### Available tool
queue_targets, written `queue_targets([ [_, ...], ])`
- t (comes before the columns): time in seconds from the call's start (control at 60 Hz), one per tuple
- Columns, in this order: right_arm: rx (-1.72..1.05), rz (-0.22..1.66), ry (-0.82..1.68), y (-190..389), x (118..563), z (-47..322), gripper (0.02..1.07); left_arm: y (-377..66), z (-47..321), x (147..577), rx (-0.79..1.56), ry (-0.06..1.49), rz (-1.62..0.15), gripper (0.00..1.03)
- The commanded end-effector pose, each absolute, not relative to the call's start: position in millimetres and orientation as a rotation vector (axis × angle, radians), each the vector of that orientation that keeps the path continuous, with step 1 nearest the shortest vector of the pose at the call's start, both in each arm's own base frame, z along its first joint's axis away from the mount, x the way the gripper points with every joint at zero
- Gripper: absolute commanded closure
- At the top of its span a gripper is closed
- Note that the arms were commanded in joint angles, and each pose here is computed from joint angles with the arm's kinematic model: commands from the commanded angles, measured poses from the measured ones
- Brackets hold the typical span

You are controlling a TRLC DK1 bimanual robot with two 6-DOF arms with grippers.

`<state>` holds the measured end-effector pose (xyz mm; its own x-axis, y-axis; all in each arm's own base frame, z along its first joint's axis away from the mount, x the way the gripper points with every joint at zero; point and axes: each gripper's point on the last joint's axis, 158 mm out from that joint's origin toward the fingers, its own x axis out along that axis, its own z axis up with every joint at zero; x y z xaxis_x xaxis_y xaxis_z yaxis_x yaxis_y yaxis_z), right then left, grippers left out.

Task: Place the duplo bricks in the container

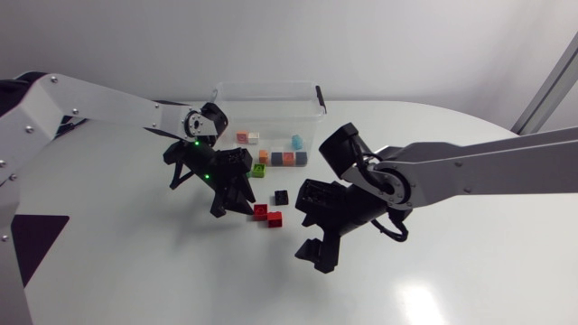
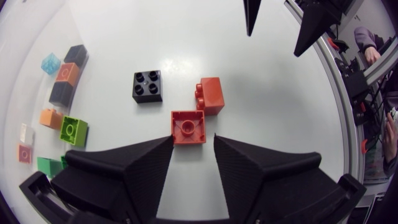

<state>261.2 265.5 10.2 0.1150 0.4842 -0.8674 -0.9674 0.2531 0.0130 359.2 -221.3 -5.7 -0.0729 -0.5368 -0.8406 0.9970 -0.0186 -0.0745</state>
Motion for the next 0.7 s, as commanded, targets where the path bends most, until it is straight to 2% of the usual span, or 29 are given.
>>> queue_targets([
  [0.0,-0.705,1.218,0.879,272.0,265.2,7.1,0.15,-222.8,-1.9,349.2,0.718,0.830,-1.477,0.54],
  [0.117,-0.711,1.225,0.877,272.3,265.7,3.1,0.15,-228.8,-5.8,349.7,0.716,0.819,-1.468,0.48],
  [0.233,-0.715,1.224,0.886,267.7,265.2,-1.5,0.15,-232.5,-8.9,356.8,0.714,0.806,-1.443,0.30],
  [0.3,-0.717,1.223,0.889,265.0,265.3,-2.5,0.15,-235.3,-10.8,358.5,0.722,0.803,-1.431,0.28],
  [0.367,-0.718,1.221,0.889,263.4,265.9,-2.5,0.15,-237.1,-13.7,360.0,0.730,0.806,-1.413,0.22],
  [0.683,-0.717,1.222,0.889,267.6,267.5,-0.4,0.15,-232.9,-38.9,359.1,0.741,0.888,-1.378,0.22],
])
